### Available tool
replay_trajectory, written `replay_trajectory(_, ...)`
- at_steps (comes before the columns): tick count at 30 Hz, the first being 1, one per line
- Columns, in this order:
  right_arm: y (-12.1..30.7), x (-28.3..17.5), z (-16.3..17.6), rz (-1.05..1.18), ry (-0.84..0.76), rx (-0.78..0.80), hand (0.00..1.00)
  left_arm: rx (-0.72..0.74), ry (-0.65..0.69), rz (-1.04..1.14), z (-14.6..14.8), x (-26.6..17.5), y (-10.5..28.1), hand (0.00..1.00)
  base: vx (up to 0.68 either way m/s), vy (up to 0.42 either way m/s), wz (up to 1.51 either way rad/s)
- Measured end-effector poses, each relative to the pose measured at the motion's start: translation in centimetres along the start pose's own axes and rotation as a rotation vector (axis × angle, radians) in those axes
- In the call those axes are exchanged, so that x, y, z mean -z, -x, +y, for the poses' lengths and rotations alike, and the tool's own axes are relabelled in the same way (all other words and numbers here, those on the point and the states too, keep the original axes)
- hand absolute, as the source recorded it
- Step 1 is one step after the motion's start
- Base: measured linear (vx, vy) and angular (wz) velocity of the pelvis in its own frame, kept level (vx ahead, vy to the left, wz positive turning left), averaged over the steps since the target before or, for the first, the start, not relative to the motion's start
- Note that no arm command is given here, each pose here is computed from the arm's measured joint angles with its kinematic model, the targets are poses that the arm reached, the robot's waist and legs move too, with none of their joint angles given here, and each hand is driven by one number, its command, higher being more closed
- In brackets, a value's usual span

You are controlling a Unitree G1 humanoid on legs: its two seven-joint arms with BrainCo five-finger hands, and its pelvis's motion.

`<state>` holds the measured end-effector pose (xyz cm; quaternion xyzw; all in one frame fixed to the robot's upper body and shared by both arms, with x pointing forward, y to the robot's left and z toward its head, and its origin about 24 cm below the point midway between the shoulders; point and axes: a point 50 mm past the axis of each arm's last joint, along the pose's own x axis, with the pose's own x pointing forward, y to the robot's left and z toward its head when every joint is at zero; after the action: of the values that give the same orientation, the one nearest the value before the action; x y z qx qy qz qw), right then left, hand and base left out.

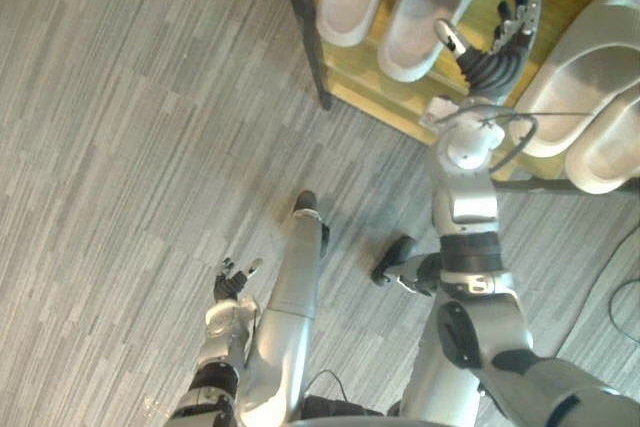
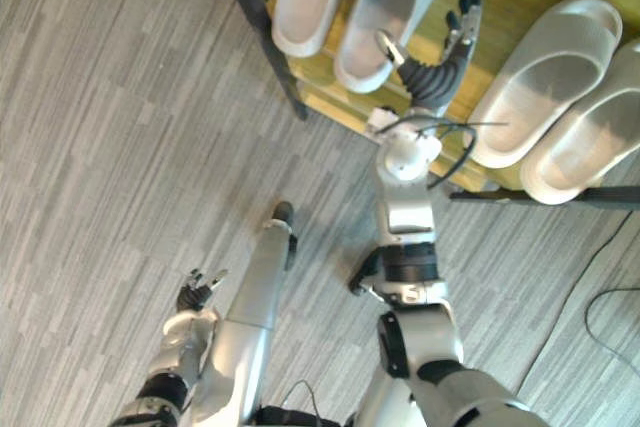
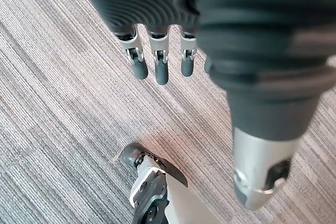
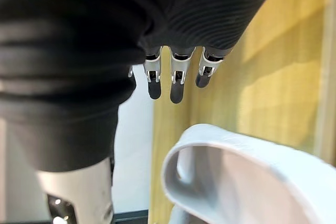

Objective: Organize the slippers on the shoe rack

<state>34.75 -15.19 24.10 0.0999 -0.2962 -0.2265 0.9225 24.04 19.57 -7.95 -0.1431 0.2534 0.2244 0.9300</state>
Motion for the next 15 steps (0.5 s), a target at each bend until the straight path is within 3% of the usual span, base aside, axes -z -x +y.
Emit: replay_trajectory(15, 0.2, 2.6, 0.1, 0.166, -0.185, -0.059, 0.0, -0.031, 0.059, 0.01, 0.6, 0.0, -0.1, 0.0, -0.01, 0.012, 0.0)
